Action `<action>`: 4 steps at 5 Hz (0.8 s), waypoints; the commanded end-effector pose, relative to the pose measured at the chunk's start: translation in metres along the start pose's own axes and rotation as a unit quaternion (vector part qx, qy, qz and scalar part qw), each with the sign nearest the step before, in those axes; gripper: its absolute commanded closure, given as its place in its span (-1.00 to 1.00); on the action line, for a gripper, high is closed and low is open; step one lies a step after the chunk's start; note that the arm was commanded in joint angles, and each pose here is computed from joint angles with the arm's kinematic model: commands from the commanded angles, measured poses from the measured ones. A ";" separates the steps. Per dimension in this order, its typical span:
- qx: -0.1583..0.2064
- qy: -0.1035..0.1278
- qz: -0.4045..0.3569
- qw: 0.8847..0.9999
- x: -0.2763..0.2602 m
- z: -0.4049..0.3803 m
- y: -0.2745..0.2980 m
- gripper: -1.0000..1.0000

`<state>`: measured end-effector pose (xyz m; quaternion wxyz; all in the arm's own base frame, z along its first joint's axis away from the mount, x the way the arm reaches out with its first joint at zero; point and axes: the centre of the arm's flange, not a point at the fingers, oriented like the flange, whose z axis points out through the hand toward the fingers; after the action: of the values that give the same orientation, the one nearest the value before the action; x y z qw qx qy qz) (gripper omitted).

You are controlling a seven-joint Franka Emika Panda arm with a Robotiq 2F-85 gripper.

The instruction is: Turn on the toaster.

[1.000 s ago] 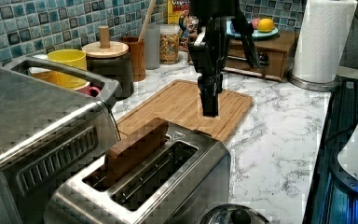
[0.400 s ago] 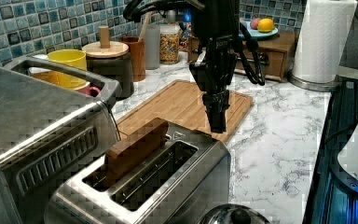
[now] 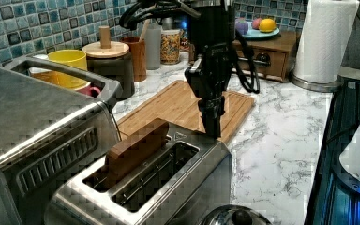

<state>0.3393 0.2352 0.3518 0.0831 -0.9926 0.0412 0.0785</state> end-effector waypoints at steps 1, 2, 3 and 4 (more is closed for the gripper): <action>0.007 0.003 0.094 0.996 0.049 0.000 0.000 1.00; 0.009 -0.016 0.108 0.994 0.046 0.019 0.015 1.00; 0.004 -0.019 0.093 0.995 0.025 0.050 0.025 1.00; -0.017 -0.055 0.097 0.994 0.013 0.092 0.045 1.00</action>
<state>0.3561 0.2342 0.3088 0.0753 -0.9845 0.1039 0.1199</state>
